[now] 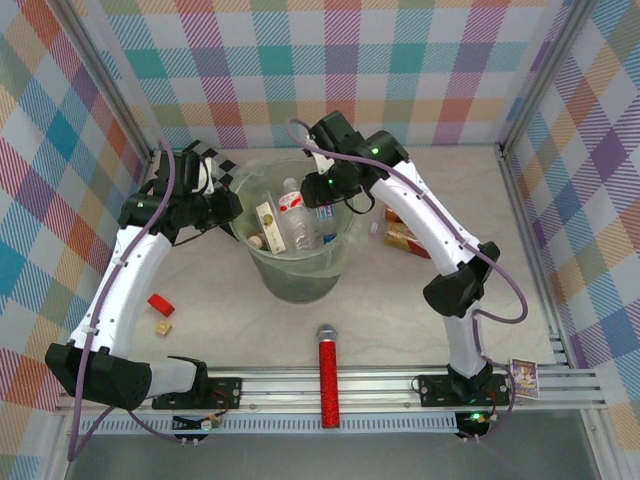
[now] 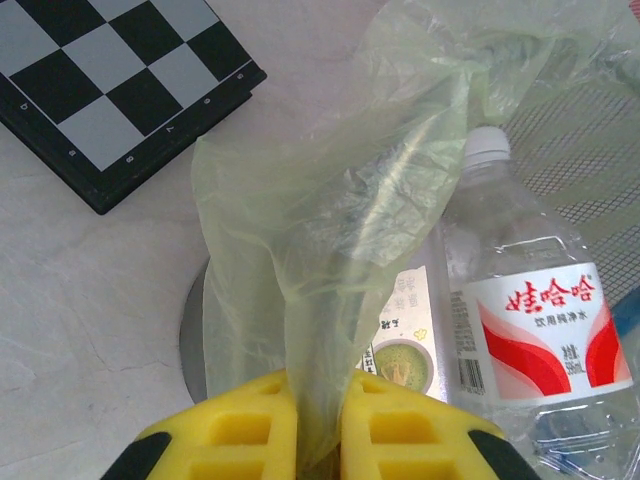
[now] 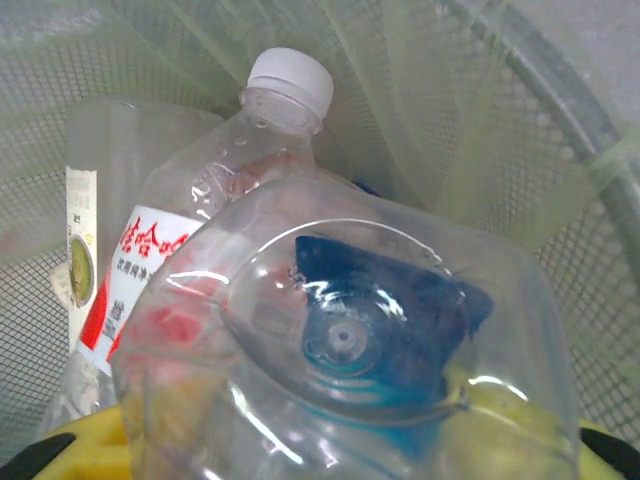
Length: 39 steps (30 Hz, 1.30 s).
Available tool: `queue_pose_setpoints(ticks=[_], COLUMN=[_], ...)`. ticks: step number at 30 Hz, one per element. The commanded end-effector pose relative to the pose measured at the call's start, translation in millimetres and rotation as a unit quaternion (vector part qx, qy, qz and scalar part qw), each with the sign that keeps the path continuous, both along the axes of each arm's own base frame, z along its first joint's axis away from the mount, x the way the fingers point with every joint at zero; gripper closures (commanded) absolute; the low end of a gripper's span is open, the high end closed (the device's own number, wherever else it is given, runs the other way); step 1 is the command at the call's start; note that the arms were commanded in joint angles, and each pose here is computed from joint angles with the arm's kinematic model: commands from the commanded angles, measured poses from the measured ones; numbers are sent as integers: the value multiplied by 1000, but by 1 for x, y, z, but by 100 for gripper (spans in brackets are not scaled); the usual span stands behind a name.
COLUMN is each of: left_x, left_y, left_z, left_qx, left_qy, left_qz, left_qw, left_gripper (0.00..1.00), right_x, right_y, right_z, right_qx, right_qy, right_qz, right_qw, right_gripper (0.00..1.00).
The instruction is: Put the plastic bottles in the bin
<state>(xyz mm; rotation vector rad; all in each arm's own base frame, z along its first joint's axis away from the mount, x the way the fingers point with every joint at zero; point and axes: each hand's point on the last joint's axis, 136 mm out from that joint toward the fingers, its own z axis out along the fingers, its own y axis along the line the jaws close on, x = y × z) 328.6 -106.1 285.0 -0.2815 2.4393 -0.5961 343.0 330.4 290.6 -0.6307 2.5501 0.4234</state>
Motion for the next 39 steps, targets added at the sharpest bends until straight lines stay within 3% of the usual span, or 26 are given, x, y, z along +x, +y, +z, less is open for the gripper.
queue_pose_setpoints(ticks=[1,7,12,20,26,39], left_x=[-1,0,1,0,0,4], left_y=[0,-1,-1,0,0,-3], left_z=[0,1,4,7,7,3], left_qx=[-1,-2,-3,-3,-5,-15], left_qy=[-1,-3,-5,-8,-10,-7], left_qz=[4,4,3,4,6,7], left_qw=[1000,1000,1000,1000,1000,1000], left_gripper=[87,87,87,87,87,87], right_x=[-18,-21,-19,-14,-32,0], right_y=[6,1,-6,-25,-21,24], right_z=[-1,45,71,66,52,10], right_qx=[7,52,65,29,75,97], right_qy=[32,-20,-67,-83,-56,-29], right_qz=[18,18,15,-19,-14,-9], right_qw=[999,998,996,996,996,995], right_gripper=[51,23,20,33,58,62])
